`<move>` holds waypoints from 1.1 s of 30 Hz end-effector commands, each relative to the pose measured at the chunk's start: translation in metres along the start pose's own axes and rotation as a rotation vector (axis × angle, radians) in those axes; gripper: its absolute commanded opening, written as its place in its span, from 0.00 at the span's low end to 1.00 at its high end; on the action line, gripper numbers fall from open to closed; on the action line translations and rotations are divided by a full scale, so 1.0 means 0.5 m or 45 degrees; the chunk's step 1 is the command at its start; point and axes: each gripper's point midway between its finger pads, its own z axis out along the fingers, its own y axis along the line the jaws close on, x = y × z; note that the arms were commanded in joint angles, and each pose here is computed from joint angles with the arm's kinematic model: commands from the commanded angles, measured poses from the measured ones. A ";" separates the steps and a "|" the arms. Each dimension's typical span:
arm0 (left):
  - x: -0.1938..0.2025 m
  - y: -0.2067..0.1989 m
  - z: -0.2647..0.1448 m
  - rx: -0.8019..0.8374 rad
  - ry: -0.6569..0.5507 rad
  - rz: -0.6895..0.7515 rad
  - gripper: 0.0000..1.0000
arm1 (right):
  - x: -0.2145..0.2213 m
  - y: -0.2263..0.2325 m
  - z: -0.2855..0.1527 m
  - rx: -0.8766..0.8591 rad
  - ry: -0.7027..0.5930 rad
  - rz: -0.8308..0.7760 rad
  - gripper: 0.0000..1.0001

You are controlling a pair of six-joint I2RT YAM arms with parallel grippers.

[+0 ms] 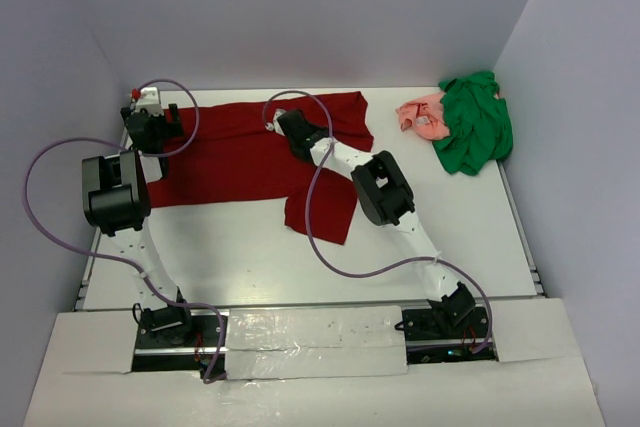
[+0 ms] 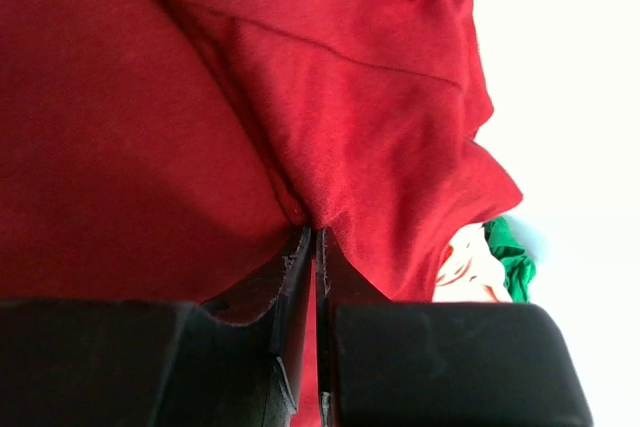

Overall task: Fold and stack the t-shirts
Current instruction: Fold the flattened tshirt in 1/3 of the way

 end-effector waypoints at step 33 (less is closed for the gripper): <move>-0.092 0.002 -0.015 -0.004 -0.160 0.026 0.99 | -0.023 -0.108 -0.127 0.005 -0.002 0.083 0.10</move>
